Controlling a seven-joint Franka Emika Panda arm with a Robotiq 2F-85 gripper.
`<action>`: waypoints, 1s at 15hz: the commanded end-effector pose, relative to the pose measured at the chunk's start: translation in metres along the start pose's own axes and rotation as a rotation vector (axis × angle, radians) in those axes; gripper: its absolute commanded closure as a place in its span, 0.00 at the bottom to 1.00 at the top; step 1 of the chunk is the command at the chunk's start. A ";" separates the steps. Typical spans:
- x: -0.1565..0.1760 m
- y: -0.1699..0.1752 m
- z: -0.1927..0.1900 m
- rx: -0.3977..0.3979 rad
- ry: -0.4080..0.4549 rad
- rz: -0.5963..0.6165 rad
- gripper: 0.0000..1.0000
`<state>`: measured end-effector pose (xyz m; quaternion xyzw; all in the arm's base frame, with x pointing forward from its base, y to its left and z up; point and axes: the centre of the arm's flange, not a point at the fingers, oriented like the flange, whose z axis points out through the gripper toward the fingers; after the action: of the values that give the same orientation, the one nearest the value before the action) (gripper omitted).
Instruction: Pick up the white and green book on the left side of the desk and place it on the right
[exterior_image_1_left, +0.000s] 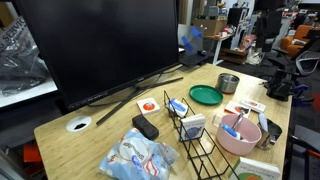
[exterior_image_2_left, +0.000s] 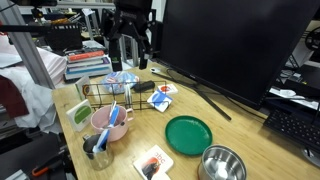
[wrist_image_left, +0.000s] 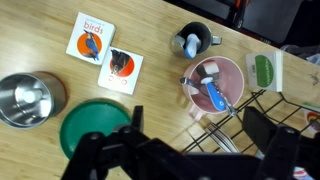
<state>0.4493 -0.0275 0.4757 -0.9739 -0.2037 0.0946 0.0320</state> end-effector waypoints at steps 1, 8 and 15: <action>0.007 -0.047 -0.005 -0.055 0.031 -0.195 0.00; 0.019 -0.090 -0.008 -0.081 0.034 -0.333 0.00; 0.051 -0.158 -0.012 -0.055 0.104 -0.506 0.00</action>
<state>0.4287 0.1036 0.4928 -0.9113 -0.4080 0.0502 0.0211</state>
